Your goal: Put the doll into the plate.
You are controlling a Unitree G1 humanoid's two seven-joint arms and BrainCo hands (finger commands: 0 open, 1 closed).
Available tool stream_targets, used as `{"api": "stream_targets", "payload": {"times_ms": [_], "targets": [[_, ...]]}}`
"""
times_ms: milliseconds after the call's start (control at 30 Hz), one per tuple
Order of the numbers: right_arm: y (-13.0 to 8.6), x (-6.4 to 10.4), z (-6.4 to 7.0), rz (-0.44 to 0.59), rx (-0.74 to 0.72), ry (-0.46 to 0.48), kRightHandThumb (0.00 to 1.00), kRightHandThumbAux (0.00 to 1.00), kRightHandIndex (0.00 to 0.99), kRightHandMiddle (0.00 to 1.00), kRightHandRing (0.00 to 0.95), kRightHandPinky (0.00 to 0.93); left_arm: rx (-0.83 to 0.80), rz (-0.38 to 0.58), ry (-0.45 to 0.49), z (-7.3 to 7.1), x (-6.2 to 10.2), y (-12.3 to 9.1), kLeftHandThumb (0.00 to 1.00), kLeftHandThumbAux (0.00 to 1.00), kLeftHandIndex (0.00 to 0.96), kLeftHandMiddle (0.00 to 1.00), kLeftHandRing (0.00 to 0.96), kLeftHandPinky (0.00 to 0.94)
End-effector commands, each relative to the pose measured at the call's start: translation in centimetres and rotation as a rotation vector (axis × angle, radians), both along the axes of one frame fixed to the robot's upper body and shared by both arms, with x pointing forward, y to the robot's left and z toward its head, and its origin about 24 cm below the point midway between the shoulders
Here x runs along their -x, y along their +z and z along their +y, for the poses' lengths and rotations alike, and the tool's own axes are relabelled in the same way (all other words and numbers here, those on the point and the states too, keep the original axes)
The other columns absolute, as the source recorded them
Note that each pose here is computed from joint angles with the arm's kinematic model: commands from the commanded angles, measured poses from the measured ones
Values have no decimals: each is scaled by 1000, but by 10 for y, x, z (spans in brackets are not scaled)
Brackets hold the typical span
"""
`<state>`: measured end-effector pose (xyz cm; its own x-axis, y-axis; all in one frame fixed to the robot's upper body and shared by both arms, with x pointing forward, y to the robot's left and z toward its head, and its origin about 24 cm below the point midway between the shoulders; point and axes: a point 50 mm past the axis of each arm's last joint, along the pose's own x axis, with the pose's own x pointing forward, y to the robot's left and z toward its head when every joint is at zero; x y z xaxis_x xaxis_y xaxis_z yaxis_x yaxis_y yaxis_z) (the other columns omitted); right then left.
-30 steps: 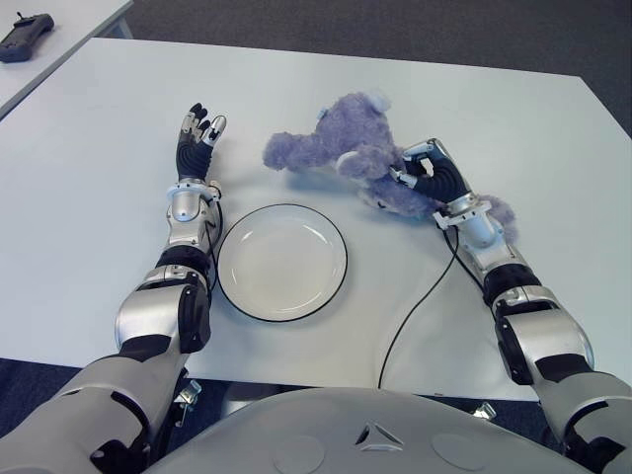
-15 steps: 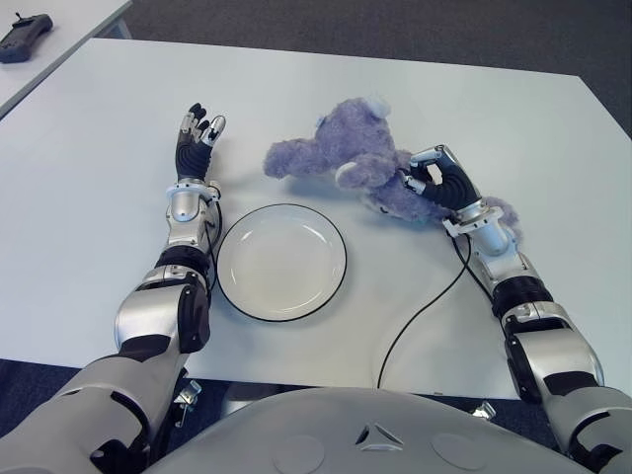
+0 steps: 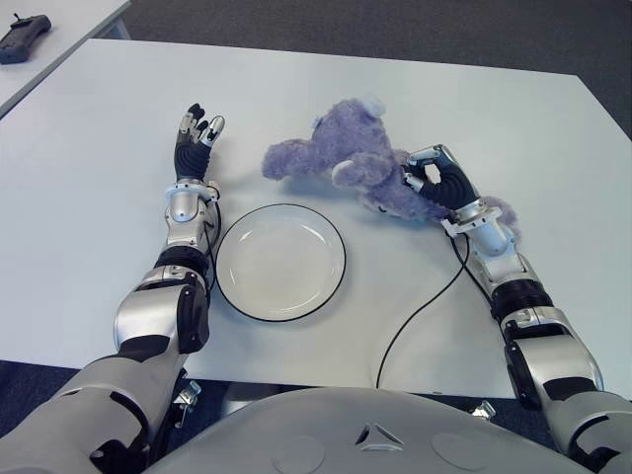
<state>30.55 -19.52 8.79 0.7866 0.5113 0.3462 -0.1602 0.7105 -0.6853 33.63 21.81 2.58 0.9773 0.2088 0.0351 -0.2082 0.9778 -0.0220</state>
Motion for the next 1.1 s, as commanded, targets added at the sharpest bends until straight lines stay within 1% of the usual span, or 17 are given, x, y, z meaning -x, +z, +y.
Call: {"api": "stream_targets", "payload": {"times_ms": [33, 67, 100, 133, 300, 667, 800, 1100], "targets": [[-25, 7, 15, 109, 116, 32, 267, 487, 68, 160, 119, 60, 137, 467, 18, -17, 93, -114, 0, 472, 66, 73, 14, 0], [-24, 7, 16, 104, 120, 37, 253, 482, 36, 120, 87, 37, 136, 468, 19, -17, 93, -115, 0, 475, 67, 73, 14, 0], [-23, 7, 17, 102, 126, 40, 250, 482, 30, 114, 82, 33, 135, 469, 21, -17, 93, -115, 0, 475, 67, 73, 14, 0], [-22, 7, 17, 102, 130, 41, 241, 478, 14, 87, 60, 16, 135, 469, 21, -17, 93, -115, 0, 478, 68, 74, 14, 0], [-20, 6, 18, 96, 160, 31, 237, 455, 0, 6, 1, 0, 139, 465, 24, -17, 93, -115, 0, 485, 66, 73, 17, 0], [-12, -1, 22, 80, 201, -21, 208, 370, 0, 0, 0, 0, 133, 459, 18, -17, 93, -114, 0, 469, 60, 70, 15, 0], [-7, -9, 26, 71, 213, -46, 197, 336, 0, 0, 0, 0, 127, 462, 16, -17, 93, -114, 0, 456, 58, 66, 8, 0], [3, -20, 33, 59, 198, -69, 203, 313, 0, 0, 0, 0, 130, 469, 13, -17, 93, -115, 0, 454, 59, 61, 3, 0]]}}
